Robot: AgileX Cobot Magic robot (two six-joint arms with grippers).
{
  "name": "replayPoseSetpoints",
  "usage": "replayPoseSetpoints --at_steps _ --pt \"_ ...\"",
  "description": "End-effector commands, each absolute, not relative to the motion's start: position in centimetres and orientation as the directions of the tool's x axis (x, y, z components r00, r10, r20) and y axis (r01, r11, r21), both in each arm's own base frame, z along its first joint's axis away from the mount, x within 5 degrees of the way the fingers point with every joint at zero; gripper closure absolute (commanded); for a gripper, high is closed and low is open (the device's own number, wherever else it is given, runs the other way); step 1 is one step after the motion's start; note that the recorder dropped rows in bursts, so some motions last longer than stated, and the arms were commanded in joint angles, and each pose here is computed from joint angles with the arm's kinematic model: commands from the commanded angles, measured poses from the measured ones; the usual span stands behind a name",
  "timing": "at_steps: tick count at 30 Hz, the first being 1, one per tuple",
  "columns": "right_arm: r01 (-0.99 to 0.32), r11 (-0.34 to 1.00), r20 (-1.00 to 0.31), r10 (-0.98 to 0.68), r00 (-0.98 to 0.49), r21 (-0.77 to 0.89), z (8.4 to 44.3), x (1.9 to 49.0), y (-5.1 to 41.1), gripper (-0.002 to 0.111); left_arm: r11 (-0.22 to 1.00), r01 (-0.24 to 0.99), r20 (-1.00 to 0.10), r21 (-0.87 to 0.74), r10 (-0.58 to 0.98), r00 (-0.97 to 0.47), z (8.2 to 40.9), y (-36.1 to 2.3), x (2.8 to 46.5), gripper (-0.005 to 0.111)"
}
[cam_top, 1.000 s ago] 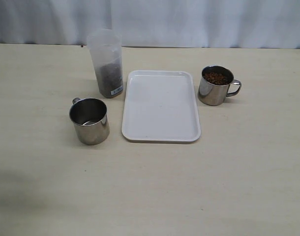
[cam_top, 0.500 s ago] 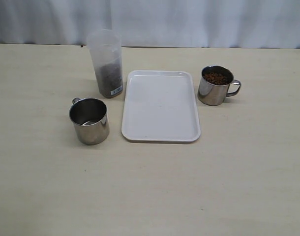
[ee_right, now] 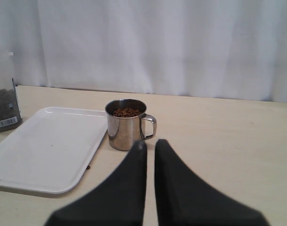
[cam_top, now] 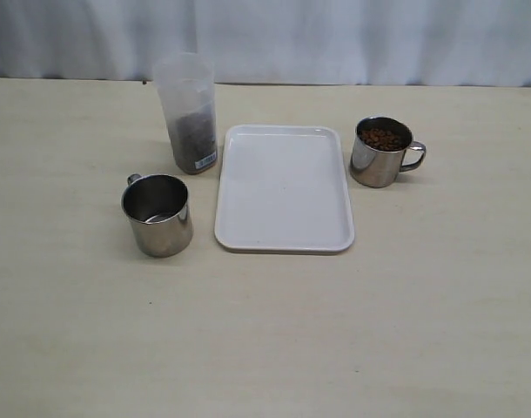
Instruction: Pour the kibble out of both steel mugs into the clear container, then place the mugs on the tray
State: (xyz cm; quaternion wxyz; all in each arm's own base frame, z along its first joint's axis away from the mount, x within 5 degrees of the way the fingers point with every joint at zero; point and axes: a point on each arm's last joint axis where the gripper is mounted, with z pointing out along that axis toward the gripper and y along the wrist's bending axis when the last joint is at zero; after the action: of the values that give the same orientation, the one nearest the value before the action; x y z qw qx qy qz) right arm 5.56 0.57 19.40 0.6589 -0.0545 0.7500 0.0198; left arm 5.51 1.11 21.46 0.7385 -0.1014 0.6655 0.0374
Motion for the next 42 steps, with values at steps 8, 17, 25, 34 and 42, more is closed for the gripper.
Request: replayPoseSetpoints --at_steps 8,17,25,34,42 --pt "-0.110 0.993 -0.991 -0.066 -0.119 -0.053 19.4 5.5 0.6 0.103 0.977 -0.142 -0.982 -0.156 -0.137 0.133 21.5 0.8 5.5 0.107" --pt "-0.110 0.993 -0.991 -0.066 -0.119 -0.053 19.4 5.5 0.6 0.103 0.957 -0.108 -0.963 -0.269 -0.269 0.011 20.4 0.6 5.6 0.107" --pt "-0.110 0.993 -0.991 -0.066 -0.119 -0.053 19.4 5.5 0.6 0.103 0.970 -0.088 -0.971 -0.226 -0.231 -0.053 19.9 0.3 5.6 0.107" --pt "-0.110 0.993 -0.991 -0.066 -0.119 -0.053 19.4 5.5 0.6 0.103 0.975 -0.092 -0.975 -0.205 -0.211 -0.066 19.8 0.3 5.6 0.107" --pt "-0.110 0.993 -0.991 -0.066 -0.119 -0.053 19.4 5.5 0.6 0.103 0.977 -0.093 -0.978 -0.192 -0.198 -0.068 19.8 0.4 5.6 0.107"
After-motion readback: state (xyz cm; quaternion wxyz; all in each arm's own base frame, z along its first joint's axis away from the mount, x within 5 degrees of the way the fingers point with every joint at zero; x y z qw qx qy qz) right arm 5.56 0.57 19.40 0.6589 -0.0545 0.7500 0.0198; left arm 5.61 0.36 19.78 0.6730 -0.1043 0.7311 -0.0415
